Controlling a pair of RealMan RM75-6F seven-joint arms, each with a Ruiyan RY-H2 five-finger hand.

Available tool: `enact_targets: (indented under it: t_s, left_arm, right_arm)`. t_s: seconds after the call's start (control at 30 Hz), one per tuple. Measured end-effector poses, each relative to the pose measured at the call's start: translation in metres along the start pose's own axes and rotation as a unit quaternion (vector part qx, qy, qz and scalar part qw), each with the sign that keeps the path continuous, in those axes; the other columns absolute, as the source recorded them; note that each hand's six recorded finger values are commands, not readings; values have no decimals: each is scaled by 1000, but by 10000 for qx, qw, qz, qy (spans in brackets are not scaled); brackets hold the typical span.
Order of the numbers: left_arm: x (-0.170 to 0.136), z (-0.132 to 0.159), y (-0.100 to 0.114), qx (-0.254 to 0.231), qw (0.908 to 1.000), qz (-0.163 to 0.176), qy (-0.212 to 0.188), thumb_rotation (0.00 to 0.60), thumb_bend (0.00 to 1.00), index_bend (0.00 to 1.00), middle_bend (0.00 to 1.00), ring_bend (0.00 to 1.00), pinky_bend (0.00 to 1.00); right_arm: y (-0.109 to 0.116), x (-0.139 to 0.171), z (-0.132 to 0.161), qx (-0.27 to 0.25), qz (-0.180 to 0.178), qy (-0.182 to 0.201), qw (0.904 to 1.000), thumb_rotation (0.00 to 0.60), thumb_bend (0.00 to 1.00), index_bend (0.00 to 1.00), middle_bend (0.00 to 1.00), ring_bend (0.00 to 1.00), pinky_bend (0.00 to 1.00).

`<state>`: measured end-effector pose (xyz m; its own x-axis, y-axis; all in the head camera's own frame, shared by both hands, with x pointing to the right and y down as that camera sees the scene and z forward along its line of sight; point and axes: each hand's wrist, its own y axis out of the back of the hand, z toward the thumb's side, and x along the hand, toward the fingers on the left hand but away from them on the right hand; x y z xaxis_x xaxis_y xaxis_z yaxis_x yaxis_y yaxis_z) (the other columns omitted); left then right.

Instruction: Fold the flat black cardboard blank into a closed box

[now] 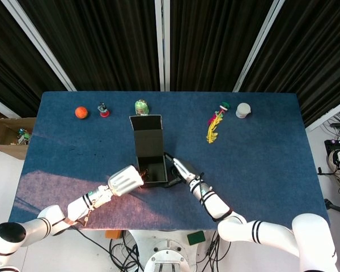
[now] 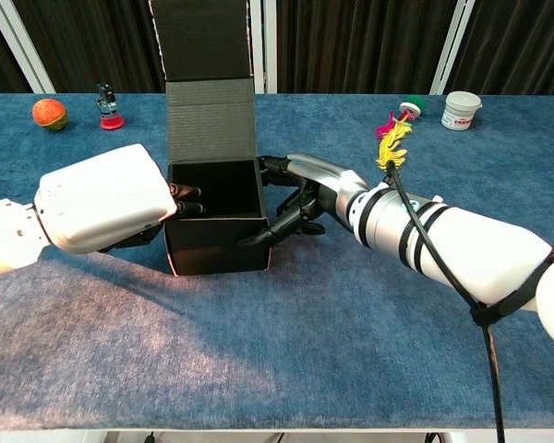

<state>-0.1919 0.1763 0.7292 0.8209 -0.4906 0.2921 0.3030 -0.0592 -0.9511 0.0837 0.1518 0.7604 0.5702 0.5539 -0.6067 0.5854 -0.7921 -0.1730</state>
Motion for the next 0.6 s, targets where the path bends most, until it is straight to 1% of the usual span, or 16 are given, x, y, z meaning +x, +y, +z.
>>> enact_targets:
  t_s: [0.17, 0.37, 0.47, 0.53, 0.6]
  left_arm:
    - [-1, -1, 5, -31, 9999, 135, -7, 600, 285, 723, 643, 794, 1000]
    - [-2, -5, 9, -124, 9996, 242, 58, 600, 283, 716, 642, 794, 1000]
    - [-2, -7, 11, -190, 9994, 280, 110, 600, 256, 642, 594, 793, 1000]
    - [-3, -8, 12, -234, 9991, 302, 163, 600, 232, 555, 537, 791, 1000]
    - [-3, -8, 12, -304, 9988, 317, 210, 600, 205, 456, 445, 785, 1000]
  right_arm:
    - [-1, 1, 1, -67, -1, 26, 10000, 600, 428, 368, 437, 805, 1000]
    - [0, 3, 4, -112, -22, 67, 9999, 600, 427, 366, 437, 805, 1000]
    - [2, 4, 4, -126, -49, 75, 9999, 600, 427, 366, 437, 805, 1000]
    - [3, 4, 4, -136, -72, 82, 9998, 600, 427, 365, 437, 805, 1000]
    - [3, 4, 5, -149, -101, 82, 9998, 600, 427, 364, 436, 805, 1000]
